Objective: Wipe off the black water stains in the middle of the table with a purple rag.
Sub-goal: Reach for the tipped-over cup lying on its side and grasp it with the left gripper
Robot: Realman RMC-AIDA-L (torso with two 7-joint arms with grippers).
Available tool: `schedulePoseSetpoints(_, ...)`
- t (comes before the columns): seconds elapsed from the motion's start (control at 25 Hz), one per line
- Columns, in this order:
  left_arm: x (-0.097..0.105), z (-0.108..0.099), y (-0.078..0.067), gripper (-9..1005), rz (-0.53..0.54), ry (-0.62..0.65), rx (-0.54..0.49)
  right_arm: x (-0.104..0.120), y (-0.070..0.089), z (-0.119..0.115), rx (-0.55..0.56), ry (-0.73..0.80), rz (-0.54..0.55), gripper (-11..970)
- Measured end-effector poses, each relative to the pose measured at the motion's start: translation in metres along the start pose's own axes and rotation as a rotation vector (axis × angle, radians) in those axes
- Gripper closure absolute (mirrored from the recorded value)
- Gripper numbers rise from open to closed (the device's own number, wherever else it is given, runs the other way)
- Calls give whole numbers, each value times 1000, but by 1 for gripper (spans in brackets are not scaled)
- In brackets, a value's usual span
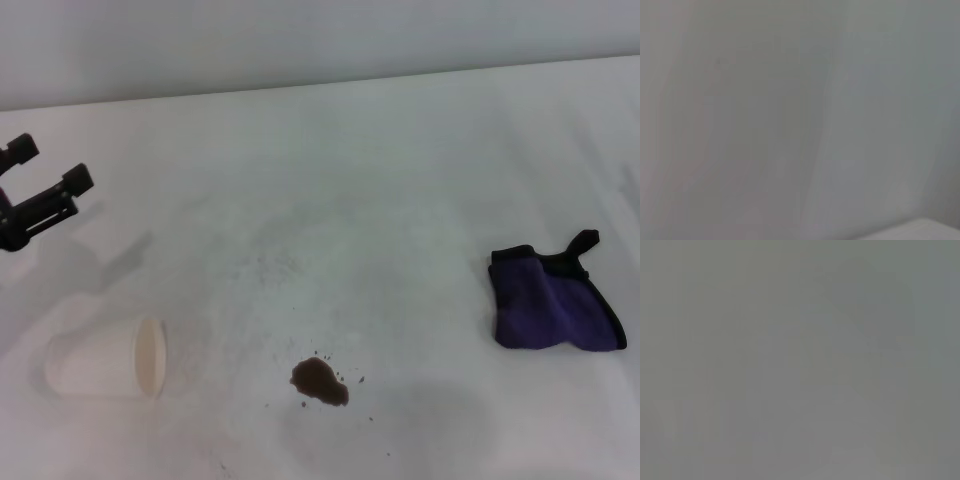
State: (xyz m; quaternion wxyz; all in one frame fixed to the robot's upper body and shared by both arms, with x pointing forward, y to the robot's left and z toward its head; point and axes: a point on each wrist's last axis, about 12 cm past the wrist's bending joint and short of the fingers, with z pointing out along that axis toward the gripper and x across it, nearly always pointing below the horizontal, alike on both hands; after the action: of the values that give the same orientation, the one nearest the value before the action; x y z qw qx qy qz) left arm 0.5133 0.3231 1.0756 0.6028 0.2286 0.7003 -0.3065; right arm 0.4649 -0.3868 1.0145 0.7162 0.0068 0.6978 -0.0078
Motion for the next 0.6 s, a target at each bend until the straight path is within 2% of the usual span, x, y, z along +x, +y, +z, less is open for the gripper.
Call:
schedulePoseSetpoints(0.2, -38, -13, 7, 108, -6, 129, 105, -2, -6, 0, 52, -15, 12, 97)
schedulePoseSetpoints(0.44, -95, -35, 11, 109, 70, 343, 190, -6, -12, 3, 98, -39, 16, 98)
schedulePoseSetpoints(0.6, -115, -36, 11, 109, 126, 461, 252, -6, -15, 1, 127, -48, 25, 98)
